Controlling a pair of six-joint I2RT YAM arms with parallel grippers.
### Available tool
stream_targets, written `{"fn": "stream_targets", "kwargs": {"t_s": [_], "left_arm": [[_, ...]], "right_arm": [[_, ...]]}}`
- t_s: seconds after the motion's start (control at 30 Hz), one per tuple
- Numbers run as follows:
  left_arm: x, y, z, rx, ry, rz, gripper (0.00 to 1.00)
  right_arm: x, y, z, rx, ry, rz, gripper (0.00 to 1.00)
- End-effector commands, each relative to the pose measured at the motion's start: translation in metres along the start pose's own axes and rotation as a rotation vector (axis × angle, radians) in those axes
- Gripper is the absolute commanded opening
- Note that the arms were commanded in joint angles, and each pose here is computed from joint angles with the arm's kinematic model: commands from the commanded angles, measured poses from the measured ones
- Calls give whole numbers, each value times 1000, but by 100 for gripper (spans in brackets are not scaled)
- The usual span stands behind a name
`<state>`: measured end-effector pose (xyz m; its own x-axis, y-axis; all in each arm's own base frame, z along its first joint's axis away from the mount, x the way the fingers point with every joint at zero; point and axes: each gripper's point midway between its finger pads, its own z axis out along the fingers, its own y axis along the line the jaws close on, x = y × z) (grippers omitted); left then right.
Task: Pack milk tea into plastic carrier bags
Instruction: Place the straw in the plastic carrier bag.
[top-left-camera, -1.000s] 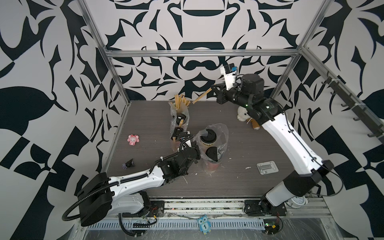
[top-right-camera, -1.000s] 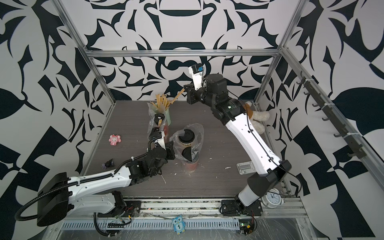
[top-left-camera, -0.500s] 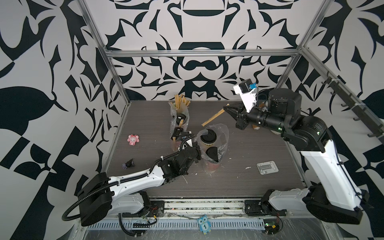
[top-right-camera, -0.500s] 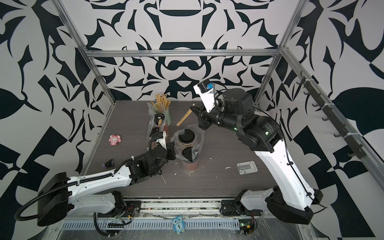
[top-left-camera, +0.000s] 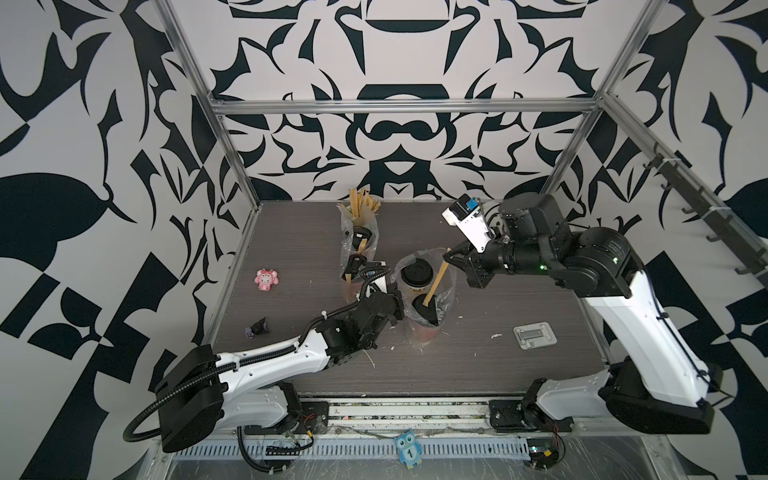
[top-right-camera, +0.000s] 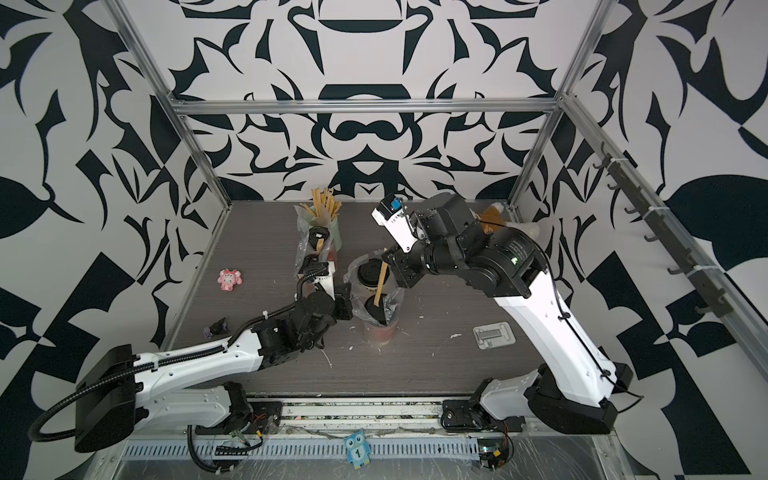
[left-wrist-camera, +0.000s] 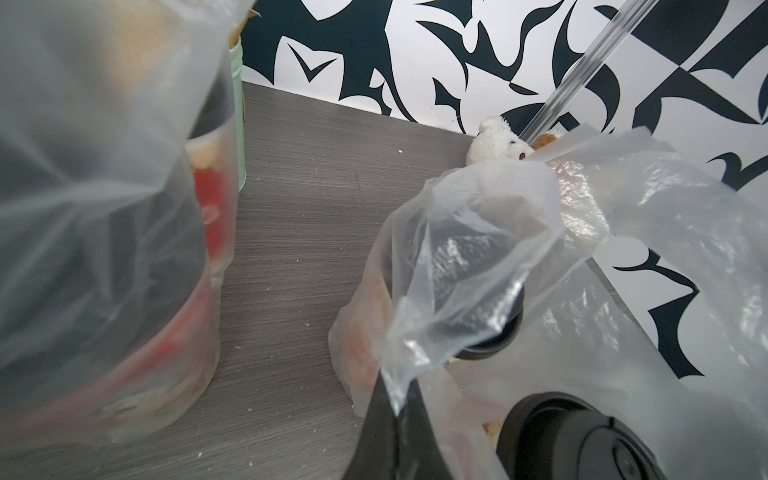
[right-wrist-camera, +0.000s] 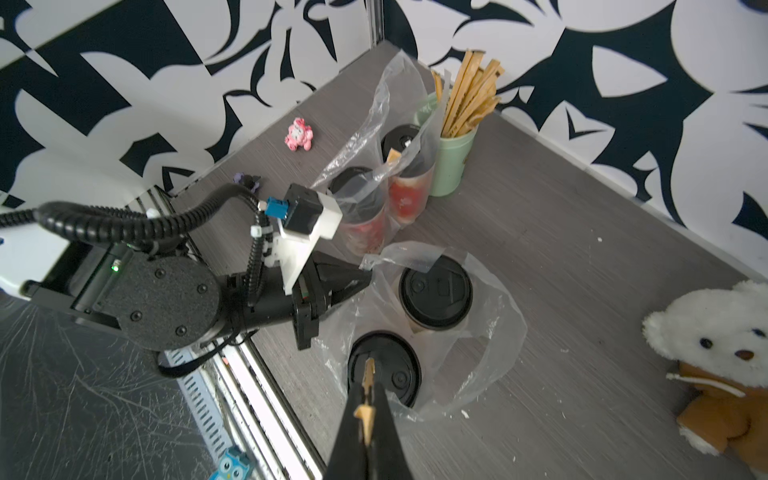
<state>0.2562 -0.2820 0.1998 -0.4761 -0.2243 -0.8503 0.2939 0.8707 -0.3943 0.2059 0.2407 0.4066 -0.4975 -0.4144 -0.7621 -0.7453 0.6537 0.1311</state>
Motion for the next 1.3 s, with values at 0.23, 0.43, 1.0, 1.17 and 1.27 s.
{"fn": "stream_targets", "kwargs": {"t_s": [0.23,0.43,1.0,1.17,1.27], "left_arm": [[-4,-7,1,13,13,7,0],[-2,-7,1,14,18,3,0],[-1,-6,-1,20,23,-3,0],[-1,-7,-2,24,22,-5,0],[-2,-6,-3,25,21,-5,0]], "right_arm": [[19,12,-5,-64,68,53,0],[22,17,-4,-92,87,61,0],[35,2,2,-5,124,66,0],[32,-8,7,47,96,49,0],[27,-9,10,48,68,37,0]]}}
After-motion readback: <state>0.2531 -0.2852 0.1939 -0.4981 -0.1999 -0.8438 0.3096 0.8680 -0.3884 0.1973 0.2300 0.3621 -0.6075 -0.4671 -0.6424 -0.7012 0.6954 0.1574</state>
